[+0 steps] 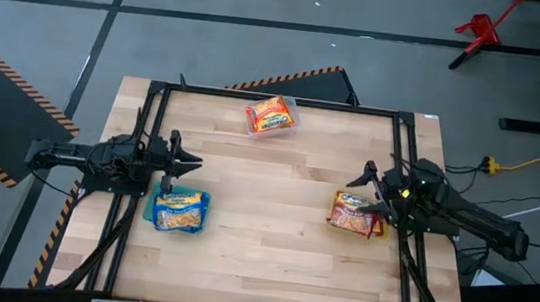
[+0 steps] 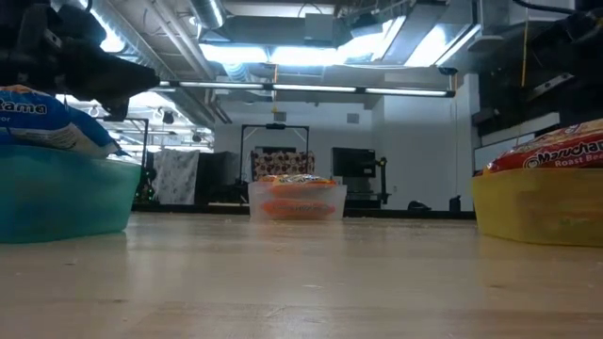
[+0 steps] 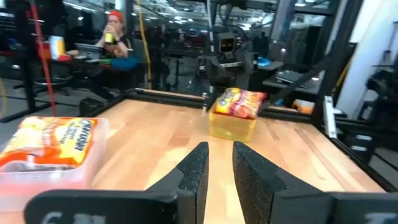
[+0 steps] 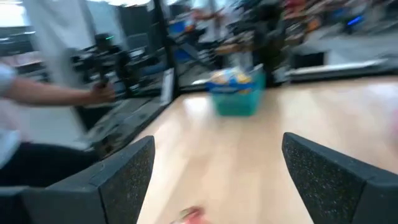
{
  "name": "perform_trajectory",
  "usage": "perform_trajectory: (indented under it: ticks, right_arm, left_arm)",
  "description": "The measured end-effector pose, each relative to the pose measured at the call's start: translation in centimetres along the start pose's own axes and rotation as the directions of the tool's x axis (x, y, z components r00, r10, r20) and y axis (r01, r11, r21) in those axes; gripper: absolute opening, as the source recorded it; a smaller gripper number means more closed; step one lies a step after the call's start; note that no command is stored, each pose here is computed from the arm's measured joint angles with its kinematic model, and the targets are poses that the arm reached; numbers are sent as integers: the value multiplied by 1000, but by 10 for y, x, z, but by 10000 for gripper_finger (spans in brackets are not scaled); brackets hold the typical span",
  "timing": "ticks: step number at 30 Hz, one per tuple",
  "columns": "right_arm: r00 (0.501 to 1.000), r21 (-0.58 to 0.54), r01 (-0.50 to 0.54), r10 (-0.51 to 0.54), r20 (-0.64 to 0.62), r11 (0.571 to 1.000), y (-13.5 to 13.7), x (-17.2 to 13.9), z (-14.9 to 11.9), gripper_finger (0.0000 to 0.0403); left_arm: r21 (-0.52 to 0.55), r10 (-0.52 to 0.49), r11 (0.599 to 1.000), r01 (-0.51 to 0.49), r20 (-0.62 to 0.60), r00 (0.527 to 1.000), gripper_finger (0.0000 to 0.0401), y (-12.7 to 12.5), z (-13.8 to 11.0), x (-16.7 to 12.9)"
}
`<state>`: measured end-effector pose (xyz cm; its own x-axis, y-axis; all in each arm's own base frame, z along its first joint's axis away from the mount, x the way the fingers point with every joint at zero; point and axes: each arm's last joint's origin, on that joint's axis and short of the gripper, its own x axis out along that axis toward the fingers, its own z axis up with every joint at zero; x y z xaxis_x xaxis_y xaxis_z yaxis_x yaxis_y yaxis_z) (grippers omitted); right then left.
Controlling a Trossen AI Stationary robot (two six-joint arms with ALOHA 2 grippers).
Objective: Sort Maruchan noodles
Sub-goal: Return to Home Position
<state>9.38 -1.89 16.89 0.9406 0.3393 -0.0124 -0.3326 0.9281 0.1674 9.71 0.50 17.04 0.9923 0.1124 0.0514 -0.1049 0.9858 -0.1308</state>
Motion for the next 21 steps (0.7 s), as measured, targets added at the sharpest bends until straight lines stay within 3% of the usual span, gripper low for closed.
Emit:
perform_trajectory:
  ticks: [3,10,13,15,18,21]
  right_arm:
    - [996,30,-70,71,-45,997,0,2,-4,340]
    - [992,46,-83,87,-88,995,-4,5,-9,340]
    - [996,155,-28,40,-76,988,-4,6,-9,340]
    - [997,183,-57,66,-43,981,1,9,-6,340]
    - [992,122,-119,112,64,985,13,10,12,340]
    - [997,123,-65,58,57,990,21,7,15,340]
  left_arm:
    - [-5,-18,1000,18,2,1000,66,-2,0,0]
    - [-91,-40,995,41,17,999,66,-4,2,0]
    - [-142,-47,989,48,15,999,66,-4,2,0]
    - [-160,-52,986,54,16,999,66,-5,2,0]
    - [-162,-60,985,62,15,998,66,-6,1,0]
    - [-160,-62,985,63,16,998,66,-6,2,-1]
